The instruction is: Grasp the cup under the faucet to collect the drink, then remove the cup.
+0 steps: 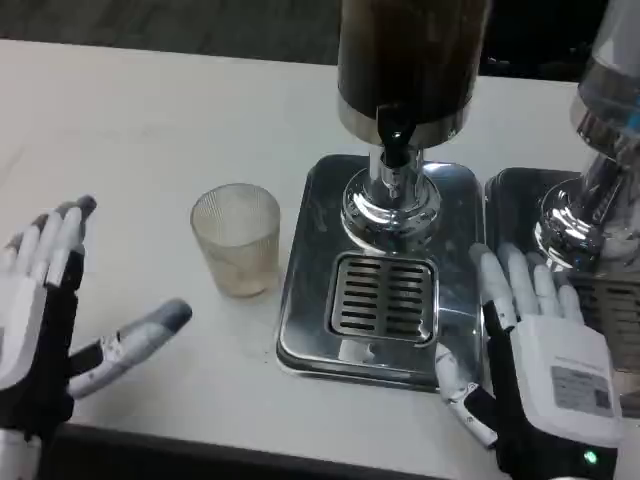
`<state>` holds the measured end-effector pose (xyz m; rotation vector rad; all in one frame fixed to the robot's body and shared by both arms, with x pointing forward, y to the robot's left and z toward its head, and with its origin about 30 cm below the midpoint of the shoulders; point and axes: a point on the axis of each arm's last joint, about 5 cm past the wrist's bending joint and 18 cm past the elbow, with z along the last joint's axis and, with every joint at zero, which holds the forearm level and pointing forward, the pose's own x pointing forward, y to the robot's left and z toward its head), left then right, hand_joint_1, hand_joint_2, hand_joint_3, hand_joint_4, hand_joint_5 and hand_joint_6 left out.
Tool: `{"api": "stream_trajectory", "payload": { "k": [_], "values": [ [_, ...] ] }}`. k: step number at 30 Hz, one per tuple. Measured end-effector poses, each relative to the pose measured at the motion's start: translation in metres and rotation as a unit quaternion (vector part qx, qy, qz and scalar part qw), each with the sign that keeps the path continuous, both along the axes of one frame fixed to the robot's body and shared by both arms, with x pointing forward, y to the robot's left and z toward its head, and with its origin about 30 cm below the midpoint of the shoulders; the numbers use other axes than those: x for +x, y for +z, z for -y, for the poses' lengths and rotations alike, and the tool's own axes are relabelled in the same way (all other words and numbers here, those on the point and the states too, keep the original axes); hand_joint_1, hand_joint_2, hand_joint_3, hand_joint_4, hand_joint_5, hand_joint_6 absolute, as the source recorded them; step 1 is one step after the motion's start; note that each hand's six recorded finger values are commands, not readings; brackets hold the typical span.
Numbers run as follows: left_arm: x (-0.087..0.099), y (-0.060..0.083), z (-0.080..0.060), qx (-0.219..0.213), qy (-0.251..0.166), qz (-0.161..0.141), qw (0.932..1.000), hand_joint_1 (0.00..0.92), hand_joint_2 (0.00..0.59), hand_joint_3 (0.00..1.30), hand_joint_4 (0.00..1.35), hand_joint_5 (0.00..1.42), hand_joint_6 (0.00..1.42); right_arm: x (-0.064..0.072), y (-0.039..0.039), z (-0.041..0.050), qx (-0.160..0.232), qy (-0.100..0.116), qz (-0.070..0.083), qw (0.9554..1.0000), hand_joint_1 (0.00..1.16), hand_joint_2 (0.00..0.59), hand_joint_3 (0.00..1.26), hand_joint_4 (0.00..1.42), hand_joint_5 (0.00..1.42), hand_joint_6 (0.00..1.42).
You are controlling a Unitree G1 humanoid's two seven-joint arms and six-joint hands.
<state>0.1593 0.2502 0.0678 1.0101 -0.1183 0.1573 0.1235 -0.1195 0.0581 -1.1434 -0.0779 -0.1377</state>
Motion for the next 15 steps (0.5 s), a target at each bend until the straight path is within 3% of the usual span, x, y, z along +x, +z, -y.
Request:
{"api": "stream_trajectory", "payload": {
  "k": [4, 15],
  "values": [
    [0.025, -0.001, -0.012, -0.062, -0.005, -0.036, 0.9974, 0.000, 0.035, 0.00, 0.00, 0.00, 0.00, 0.000, -0.0001, -0.0020, 0.003, -0.006, 0.000, 1.0000, 0.22, 0.542, 0.04, 0.00, 0.00, 0.00],
    [0.070, -0.005, -0.005, -0.055, -0.058, -0.047, 0.9957, 0.000, 0.002, 0.00, 0.00, 0.00, 0.00, 0.001, 0.0004, -0.0050, 0.008, -0.012, 0.001, 0.9999, 0.22, 0.536, 0.04, 0.00, 0.00, 0.00]
  ]
}}
